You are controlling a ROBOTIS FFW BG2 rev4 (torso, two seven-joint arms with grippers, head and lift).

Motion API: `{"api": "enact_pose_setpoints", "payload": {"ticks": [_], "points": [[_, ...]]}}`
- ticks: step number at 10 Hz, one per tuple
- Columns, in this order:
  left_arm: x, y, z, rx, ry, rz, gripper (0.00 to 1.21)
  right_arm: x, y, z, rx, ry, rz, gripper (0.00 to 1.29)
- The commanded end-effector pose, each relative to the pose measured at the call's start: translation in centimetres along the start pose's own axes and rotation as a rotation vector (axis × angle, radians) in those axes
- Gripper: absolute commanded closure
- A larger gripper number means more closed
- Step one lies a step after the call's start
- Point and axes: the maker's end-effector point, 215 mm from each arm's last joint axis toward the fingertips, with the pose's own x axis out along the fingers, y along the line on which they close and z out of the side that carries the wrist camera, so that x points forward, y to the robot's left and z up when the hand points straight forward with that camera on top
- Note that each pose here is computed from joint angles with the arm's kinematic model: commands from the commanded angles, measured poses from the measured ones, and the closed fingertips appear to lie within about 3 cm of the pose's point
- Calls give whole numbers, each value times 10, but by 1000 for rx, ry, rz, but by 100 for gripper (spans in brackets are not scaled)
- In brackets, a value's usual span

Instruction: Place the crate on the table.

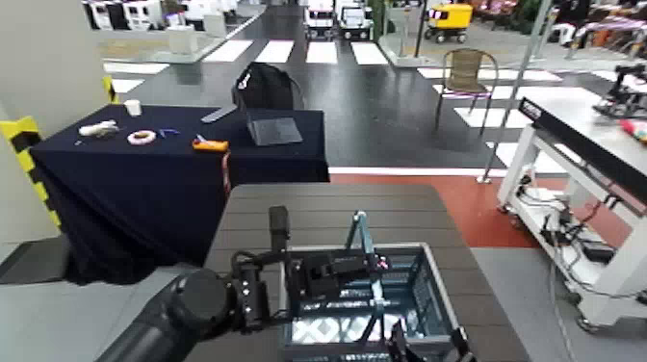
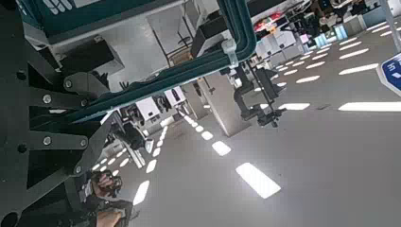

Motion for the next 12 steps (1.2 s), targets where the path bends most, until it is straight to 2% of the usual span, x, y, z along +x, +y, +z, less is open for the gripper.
{"api": "enact_pose_setpoints", "payload": {"ticks": [1, 6, 9, 12], "points": [[5, 16, 17, 41, 0, 23, 119, 1, 0, 0, 2, -1, 1, 14], [6, 44, 27, 61, -9, 57, 119, 2, 5, 1, 12, -8, 10, 14], [8, 50, 24, 63, 1, 61, 119, 2, 5, 3, 15, -14, 11, 14], [7, 56, 22, 66, 1, 69, 113, 2, 5, 4, 20, -19, 9, 14]]}}
